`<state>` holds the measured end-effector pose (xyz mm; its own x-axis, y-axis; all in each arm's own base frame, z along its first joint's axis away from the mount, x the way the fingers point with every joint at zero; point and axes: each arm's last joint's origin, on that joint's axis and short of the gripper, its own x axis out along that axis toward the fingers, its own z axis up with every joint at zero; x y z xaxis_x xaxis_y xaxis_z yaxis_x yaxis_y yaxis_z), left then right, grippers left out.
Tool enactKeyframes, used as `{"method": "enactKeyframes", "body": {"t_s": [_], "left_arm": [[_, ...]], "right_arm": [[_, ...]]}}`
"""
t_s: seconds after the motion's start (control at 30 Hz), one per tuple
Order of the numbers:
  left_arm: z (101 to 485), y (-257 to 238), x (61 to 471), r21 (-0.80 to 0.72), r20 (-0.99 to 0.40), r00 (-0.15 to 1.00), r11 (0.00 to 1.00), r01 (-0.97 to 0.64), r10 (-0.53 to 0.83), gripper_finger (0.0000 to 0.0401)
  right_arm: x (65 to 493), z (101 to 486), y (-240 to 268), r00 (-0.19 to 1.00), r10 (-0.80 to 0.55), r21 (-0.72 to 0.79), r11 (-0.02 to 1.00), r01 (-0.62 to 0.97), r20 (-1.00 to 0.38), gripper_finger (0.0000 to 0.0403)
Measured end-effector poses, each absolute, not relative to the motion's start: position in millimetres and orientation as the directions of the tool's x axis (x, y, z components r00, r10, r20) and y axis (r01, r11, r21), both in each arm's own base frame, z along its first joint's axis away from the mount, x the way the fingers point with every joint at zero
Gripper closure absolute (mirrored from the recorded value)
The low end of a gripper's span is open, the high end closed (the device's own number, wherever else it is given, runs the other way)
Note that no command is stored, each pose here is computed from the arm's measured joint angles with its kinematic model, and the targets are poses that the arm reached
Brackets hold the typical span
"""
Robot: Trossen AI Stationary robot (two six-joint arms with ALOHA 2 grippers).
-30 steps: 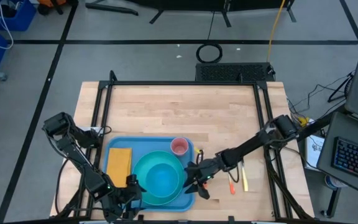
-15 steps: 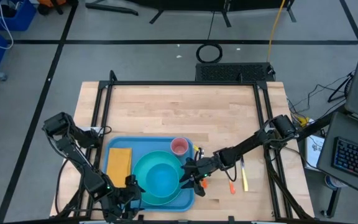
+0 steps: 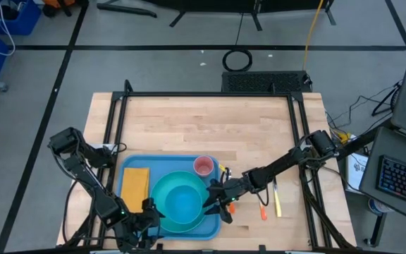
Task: Set up tray
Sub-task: Adjust the blue bowl on top of the green plate on the blue tray
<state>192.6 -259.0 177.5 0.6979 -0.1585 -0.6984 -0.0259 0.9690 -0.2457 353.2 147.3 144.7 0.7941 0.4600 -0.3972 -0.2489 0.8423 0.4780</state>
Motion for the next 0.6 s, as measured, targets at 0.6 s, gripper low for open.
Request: {"method": "enactKeyframes", "body": {"t_s": [0.6], "left_arm": [[176.3,-256.2,192.1,-0.213,-0.699,0.706,0.976,-0.054,-0.114,0.0050]], "right_arm": [[356.0,147.5,144.2,0.841,0.394,0.457,0.866,-0.205,-0.370,0.0268]]}}
